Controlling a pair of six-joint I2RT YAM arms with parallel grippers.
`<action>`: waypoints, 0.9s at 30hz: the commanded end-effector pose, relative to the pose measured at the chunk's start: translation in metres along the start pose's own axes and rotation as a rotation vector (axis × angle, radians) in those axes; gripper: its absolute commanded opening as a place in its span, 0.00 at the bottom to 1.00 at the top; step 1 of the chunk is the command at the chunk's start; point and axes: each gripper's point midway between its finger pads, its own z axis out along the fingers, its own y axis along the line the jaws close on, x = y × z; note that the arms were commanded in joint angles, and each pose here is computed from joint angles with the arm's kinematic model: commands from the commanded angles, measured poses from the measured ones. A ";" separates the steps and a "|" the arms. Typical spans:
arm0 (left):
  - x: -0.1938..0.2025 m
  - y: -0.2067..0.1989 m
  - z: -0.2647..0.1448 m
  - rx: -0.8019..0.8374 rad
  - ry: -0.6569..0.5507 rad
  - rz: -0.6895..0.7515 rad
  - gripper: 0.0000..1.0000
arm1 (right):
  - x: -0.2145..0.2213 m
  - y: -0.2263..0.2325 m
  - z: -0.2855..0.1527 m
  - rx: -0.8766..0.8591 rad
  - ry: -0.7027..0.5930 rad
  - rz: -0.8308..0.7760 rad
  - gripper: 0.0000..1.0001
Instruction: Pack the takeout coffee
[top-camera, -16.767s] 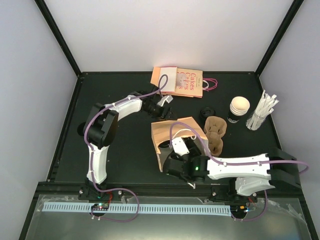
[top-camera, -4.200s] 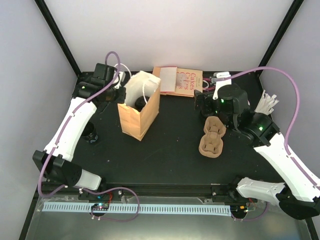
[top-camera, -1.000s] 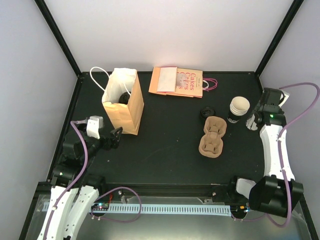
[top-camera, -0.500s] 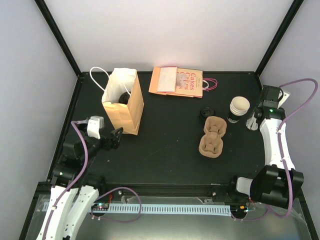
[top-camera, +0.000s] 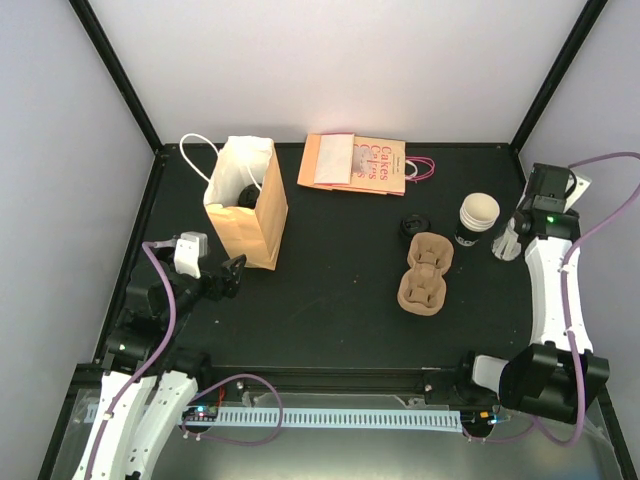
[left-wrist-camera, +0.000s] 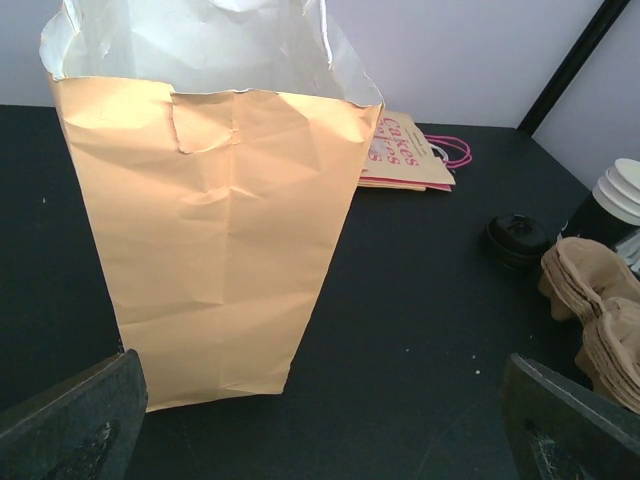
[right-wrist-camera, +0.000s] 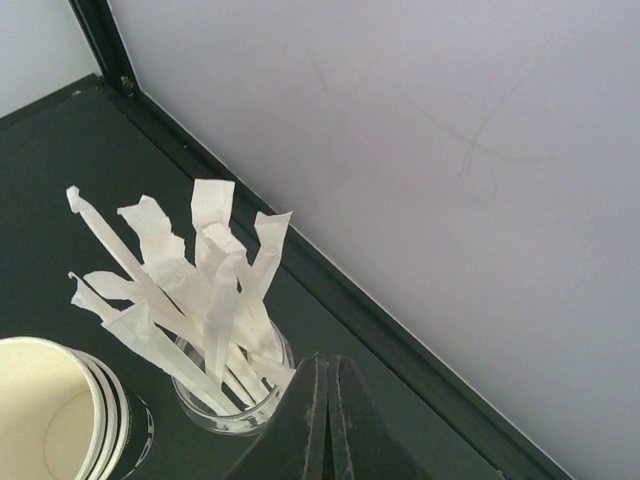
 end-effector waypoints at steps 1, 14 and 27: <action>-0.008 -0.002 -0.001 0.004 -0.033 0.003 0.99 | -0.021 -0.019 -0.026 0.034 -0.057 0.061 0.01; -0.008 -0.002 0.000 0.005 -0.026 0.002 0.99 | -0.067 -0.036 -0.095 -0.024 -0.058 0.141 0.02; -0.007 -0.001 0.001 0.002 -0.021 0.001 0.99 | -0.089 0.007 -0.185 -0.494 -0.042 0.142 0.01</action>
